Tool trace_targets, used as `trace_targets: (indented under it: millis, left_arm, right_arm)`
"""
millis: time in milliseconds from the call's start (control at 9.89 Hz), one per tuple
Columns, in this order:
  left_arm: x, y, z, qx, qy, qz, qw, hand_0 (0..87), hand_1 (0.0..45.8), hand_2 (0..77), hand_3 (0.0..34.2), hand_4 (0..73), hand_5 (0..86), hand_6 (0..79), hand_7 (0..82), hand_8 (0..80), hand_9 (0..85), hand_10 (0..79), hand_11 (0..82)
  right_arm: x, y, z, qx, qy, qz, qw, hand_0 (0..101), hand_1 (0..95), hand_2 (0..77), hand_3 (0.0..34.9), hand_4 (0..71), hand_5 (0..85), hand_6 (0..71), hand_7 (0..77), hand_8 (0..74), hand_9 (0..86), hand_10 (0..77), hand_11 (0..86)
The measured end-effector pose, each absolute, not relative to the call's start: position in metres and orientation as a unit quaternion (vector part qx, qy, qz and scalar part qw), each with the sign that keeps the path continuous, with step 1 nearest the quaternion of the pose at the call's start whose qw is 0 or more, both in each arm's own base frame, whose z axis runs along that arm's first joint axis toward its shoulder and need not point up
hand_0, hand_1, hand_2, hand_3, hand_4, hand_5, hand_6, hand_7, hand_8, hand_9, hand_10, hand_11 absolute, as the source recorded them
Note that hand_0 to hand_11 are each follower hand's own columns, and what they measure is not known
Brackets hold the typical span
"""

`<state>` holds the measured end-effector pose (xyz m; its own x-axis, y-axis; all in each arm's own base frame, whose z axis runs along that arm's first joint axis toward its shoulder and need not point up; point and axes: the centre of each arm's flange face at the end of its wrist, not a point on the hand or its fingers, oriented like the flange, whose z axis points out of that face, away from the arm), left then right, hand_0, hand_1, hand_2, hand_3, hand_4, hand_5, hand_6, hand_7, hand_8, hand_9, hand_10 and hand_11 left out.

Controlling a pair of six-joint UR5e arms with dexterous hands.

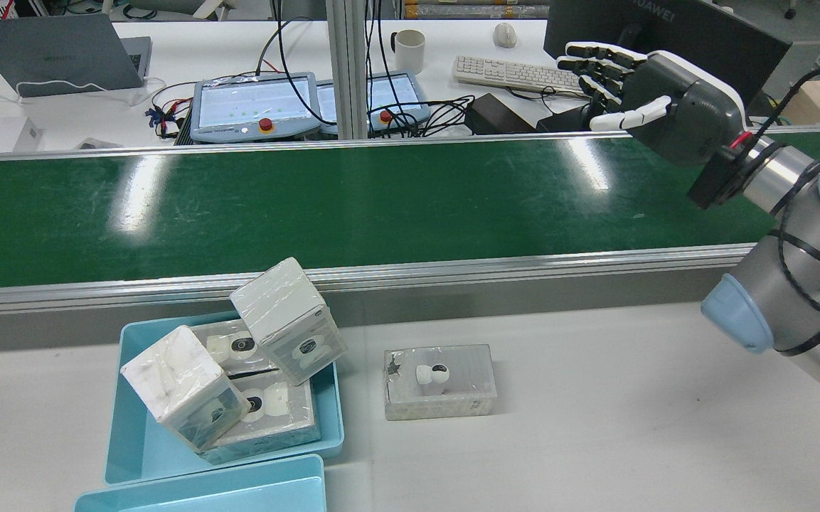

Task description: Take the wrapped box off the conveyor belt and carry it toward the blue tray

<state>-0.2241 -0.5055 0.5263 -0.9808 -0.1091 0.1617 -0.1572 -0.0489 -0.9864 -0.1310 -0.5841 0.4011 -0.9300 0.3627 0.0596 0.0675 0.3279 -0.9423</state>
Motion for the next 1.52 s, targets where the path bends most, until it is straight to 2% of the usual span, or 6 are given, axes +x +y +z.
trace_targets:
  millis: [505, 707, 809, 1011, 1213, 1516]
  left_arm:
    - [-0.2241, -0.5054, 0.5263, 0.097, -0.689, 0.718, 0.017, 0.0, 0.0, 1.1, 0.0, 0.0, 1.1, 0.0, 0.5, 0.5, 0.0, 0.5, 0.5]
    - [-0.2241, -0.5055, 0.5263, 0.097, -0.689, 0.718, 0.017, 0.0, 0.0, 0.5, 0.0, 0.0, 0.5, 0.0, 0.5, 0.5, 0.0, 0.5, 0.5]
    - [-0.2241, -0.5054, 0.5263, 0.097, -0.689, 0.718, 0.017, 0.0, 0.0, 1.1, 0.0, 0.0, 0.5, 0.0, 0.5, 0.5, 0.0, 0.5, 0.0]
    - [-0.2241, -0.5054, 0.5263, 0.097, -0.689, 0.718, 0.017, 0.0, 0.0, 1.1, 0.0, 0.0, 0.5, 0.0, 0.5, 0.5, 0.0, 0.5, 0.0]
    - [-0.2241, -0.5055, 0.5263, 0.097, -0.689, 0.718, 0.017, 0.0, 0.0, 0.5, 0.0, 0.0, 0.5, 0.0, 0.5, 0.5, 0.0, 0.5, 0.0]
    - [-0.2241, -0.5054, 0.5263, 0.097, -0.689, 0.718, 0.017, 0.0, 0.0, 1.1, 0.0, 0.0, 0.5, 0.0, 0.5, 0.5, 0.0, 0.5, 0.5]
  right_arm:
    - [-0.1294, -0.5746, 0.4116, -0.126, -0.783, 0.592, 0.143, 51, 18.5, 15.3, 4.9, 9.3, 17.5, 4.9, 18.0, 0.0, 1.6, 0.0, 1.6]
    - [-0.1281, -0.5710, 0.4129, -0.124, -0.774, 0.603, 0.147, 56, 34.9, 31.6, 4.9, 10.4, 20.7, 4.9, 19.1, 0.0, 3.3, 0.0, 1.6]
    - [-0.1277, -0.5702, 0.4128, -0.123, -0.771, 0.607, 0.148, 57, 32.7, 42.5, 5.0, 11.5, 20.7, 6.0, 20.7, 0.0, 3.3, 0.0, 1.6]
    - [-0.1277, -0.5702, 0.4118, -0.123, -0.772, 0.606, 0.147, 57, 28.4, 39.3, 5.0, 10.4, 20.7, 6.0, 20.7, 0.0, 3.3, 0.0, 1.6]
    - [-0.1280, -0.5703, 0.4108, -0.125, -0.775, 0.602, 0.147, 51, 19.6, 15.3, 5.7, 9.3, 18.5, 4.9, 19.1, 0.0, 2.7, 0.0, 1.6]
    - [-0.1295, -0.5707, 0.4091, -0.128, -0.781, 0.594, 0.147, 50, 17.5, 15.8, 4.5, 5.4, 14.7, 3.3, 14.7, 0.0, 2.7, 0.0, 1.6]
